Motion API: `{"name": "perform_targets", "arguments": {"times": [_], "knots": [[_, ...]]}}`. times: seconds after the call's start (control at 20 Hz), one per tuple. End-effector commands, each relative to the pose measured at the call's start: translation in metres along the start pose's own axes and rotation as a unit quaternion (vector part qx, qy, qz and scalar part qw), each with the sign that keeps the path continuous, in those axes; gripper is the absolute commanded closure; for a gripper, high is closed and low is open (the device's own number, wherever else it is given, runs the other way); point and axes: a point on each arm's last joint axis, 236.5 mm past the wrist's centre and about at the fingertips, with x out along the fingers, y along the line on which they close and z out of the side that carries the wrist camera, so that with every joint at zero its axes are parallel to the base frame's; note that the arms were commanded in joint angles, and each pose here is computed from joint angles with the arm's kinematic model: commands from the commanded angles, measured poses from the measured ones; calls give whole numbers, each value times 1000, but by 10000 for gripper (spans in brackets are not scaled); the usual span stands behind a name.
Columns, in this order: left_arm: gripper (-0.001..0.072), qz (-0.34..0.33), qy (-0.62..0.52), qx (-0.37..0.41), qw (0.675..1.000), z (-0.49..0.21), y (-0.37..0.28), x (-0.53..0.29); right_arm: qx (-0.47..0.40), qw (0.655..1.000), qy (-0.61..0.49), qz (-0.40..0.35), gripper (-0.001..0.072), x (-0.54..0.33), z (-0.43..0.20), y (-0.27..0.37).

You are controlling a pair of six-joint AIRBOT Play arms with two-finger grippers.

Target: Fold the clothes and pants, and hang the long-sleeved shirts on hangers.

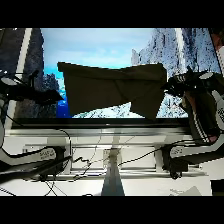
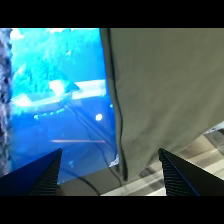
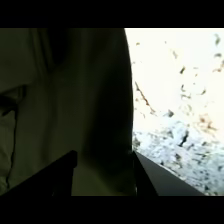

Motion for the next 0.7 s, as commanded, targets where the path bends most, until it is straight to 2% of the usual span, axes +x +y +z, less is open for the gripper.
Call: {"name": "perform_targets", "arguments": {"times": [0.0, 0.15, 0.35, 0.5, 0.6, 0.65], "knots": [[23, 3, 11, 1, 1000, -6, 3, 1, -17, 999, 31, -3, 355, 3, -14, -4], [24, -8, 31, -5, 999, -20, -1, 9, -40, 999, 27, 5, 694, 2, -12, 0], [27, -47, 35, -38, 998, -40, -13, 36, -57, 998, 15, 7, 692, -2, -8, 4], [177, -54, 41, -45, 997, -56, -19, 60, -62, 998, 2, 4, 692, -5, -3, 5], [201, -54, 65, -24, 996, -70, -28, 73, -72, 997, 2, 4, 692, -5, -3, 5], [332, -49, 67, -12, 996, -69, -31, 77, -82, 997, 2, 4, 693, -4, -3, 7]]}}
